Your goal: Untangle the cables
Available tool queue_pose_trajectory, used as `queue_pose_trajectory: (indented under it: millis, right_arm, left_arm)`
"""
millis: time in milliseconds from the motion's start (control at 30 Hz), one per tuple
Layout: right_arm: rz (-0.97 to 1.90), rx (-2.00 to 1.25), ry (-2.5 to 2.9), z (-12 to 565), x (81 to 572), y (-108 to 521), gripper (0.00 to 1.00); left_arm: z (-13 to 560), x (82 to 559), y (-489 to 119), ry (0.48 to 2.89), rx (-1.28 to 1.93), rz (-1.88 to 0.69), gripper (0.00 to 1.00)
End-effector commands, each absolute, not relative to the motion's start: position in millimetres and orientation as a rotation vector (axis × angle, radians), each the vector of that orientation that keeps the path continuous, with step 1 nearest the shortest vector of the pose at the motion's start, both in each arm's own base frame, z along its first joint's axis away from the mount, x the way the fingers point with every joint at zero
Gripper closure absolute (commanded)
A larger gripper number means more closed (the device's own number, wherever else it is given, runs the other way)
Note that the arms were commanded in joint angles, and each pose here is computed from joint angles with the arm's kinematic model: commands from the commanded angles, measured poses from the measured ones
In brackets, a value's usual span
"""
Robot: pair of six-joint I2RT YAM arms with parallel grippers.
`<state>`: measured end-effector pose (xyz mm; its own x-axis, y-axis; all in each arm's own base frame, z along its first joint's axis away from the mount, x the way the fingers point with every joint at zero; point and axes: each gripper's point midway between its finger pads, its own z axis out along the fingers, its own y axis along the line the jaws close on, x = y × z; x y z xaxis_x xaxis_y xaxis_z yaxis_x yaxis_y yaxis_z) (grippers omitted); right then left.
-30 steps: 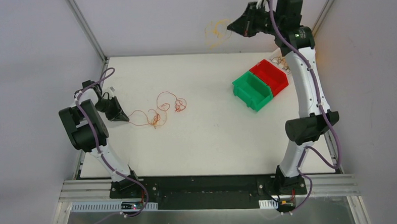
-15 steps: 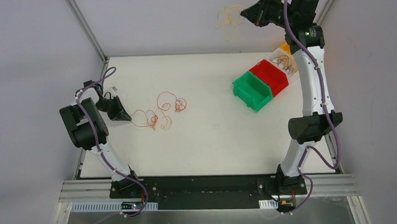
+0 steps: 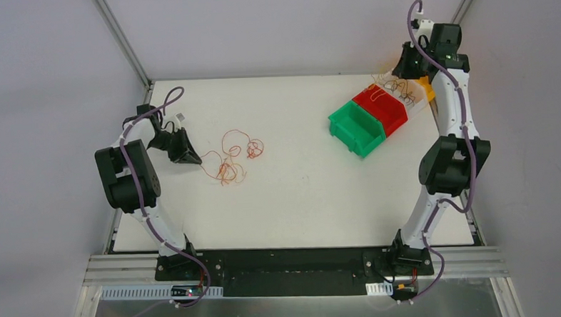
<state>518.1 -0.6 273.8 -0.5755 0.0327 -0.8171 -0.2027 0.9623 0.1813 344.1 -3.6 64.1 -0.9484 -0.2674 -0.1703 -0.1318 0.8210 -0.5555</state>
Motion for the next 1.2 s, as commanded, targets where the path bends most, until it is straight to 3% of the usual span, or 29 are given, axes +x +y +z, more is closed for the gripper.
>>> queue_pose_trajectory:
  millis: [0,133,200,400,533,867,1000,1167]
  right_arm:
    - [0.125,-0.17,2.278,222.6,526.4,-36.5,1.0]
    - [0.151,-0.166,2.348,190.5,539.2,-36.1,0.97]
    - [0.185,-0.169,2.386,184.7,538.7,-30.7,0.81]
    - [0.241,-0.172,2.33,216.7,529.7,-19.3,0.55]
    - [0.496,-0.231,2.211,268.4,511.9,30.2,0.36]
    - [1.103,-0.63,1.886,356.7,403.5,231.6,0.25]
    - [1.248,-0.766,1.792,372.9,364.7,300.4,0.23]
    - [1.38,-0.865,1.709,375.0,333.5,371.3,0.12]
  left_arm:
    - [80.2,348.8,-8.4,2.739,-0.308,-0.844,1.0]
    - [81.2,350.6,-14.1,2.739,-0.296,-0.859,1.0]
    - [87.9,351.8,-19.5,2.719,-0.273,-0.886,1.0]
    - [138.5,351.8,-46.8,2.59,-0.119,-0.943,1.0]
    - [192.0,346.5,-82.4,2.446,0.067,-1.04,1.0]
    - [312.0,338.6,-161.7,2.157,0.373,-1.206,1.0]
    - [347.1,343.6,-180.3,2.063,0.391,-1.267,1.0]
    - [382.2,357.6,-190.7,1.96,0.325,-1.357,1.0]
